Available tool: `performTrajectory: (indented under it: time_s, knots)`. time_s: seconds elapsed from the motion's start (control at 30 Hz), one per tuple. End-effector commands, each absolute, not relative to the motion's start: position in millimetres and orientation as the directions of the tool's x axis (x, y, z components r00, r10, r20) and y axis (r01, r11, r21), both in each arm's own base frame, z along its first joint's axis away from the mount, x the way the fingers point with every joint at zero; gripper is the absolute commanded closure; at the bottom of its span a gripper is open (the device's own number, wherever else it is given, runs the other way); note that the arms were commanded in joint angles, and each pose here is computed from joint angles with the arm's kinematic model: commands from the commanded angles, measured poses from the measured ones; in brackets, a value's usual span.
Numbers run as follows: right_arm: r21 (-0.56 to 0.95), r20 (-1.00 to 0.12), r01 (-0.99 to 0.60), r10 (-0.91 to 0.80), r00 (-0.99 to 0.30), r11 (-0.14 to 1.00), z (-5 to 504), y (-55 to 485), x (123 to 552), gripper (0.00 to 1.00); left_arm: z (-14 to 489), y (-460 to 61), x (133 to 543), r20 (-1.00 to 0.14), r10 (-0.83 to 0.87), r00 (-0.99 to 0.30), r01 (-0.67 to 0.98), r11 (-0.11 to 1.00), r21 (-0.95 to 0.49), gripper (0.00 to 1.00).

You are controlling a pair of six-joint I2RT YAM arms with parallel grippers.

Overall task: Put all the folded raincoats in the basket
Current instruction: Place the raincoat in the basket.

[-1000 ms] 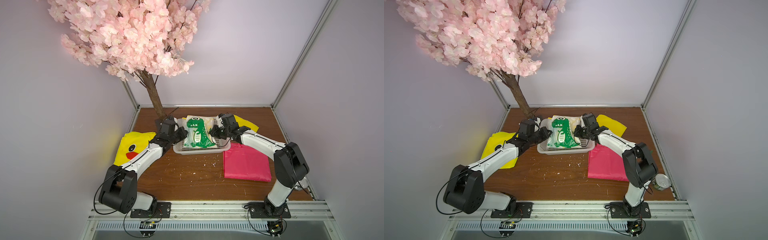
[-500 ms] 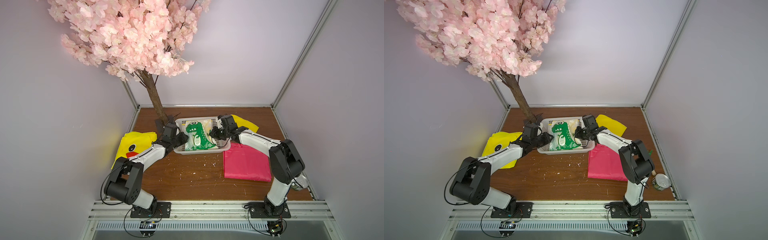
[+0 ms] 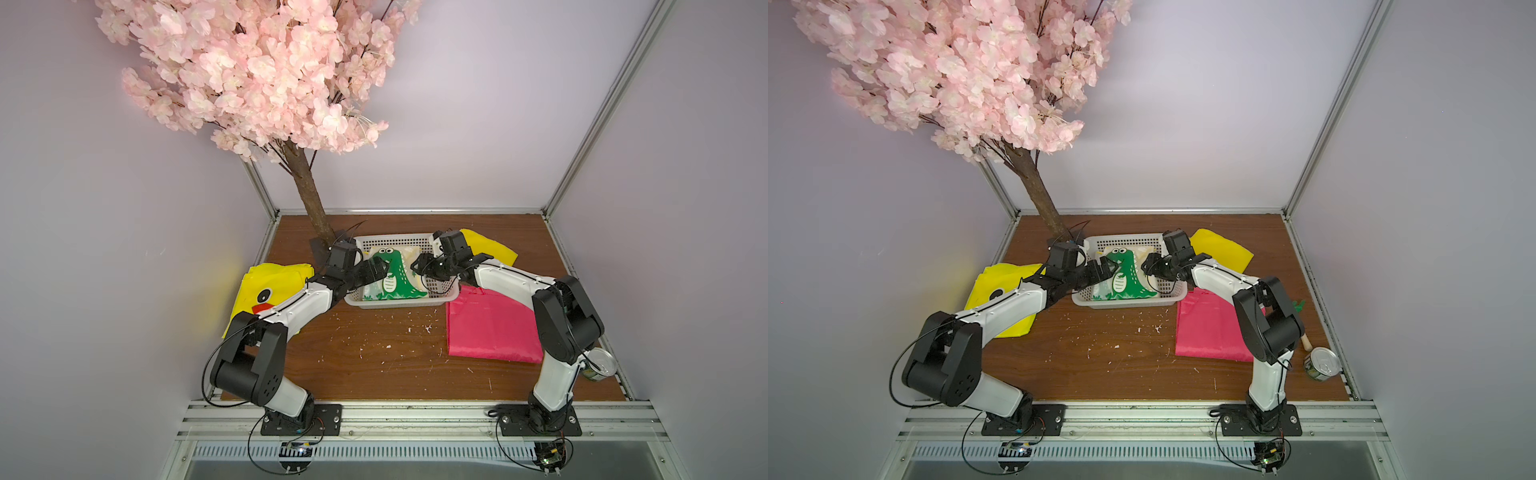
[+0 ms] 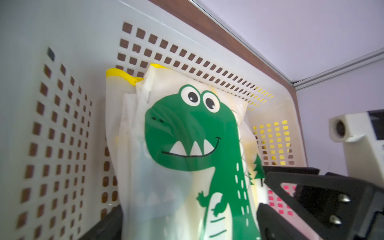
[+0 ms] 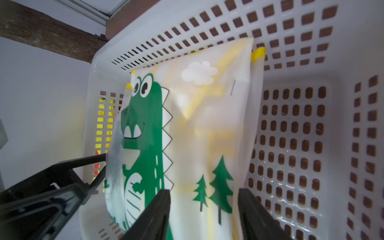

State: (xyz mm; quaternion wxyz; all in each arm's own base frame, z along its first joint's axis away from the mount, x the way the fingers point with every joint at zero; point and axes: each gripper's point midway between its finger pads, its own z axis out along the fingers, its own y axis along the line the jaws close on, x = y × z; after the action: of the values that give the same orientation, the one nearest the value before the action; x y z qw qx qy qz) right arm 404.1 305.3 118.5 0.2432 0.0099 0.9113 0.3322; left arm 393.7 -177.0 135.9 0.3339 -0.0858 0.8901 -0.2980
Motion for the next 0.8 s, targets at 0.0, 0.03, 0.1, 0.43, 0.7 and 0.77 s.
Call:
performTrajectory:
  time_s: [0.0,0.03,0.1,0.43,0.7,0.77]
  knots:
    - [0.630,-0.525,-0.217,0.203,-0.827,0.745,170,309,416,0.37,156,-169,403,-0.605,-0.327,-0.726,0.062,0.845,-0.531,0.00]
    - [0.626,-0.533,-0.220,0.205,-0.821,0.748,174,308,417,0.36,157,-167,404,-0.610,-0.325,-0.723,0.058,0.851,-0.523,0.00]
    - [0.616,-0.550,-0.219,0.213,-0.808,0.757,181,304,418,0.33,161,-162,407,-0.619,-0.325,-0.715,0.038,0.866,-0.498,0.00]
    - [0.658,-0.563,-0.326,0.157,-0.811,0.678,215,329,414,0.35,205,-176,414,-0.693,-0.310,-0.650,0.169,0.830,-0.531,0.00]
    - [0.623,-0.487,-0.311,0.044,-0.873,0.718,165,369,413,0.35,169,-217,411,-0.620,-0.277,-0.734,0.226,0.761,-0.608,0.00]
    - [0.629,-0.453,-0.271,0.061,-0.889,0.729,147,368,412,0.35,154,-216,410,-0.593,-0.295,-0.749,0.200,0.753,-0.627,0.00]
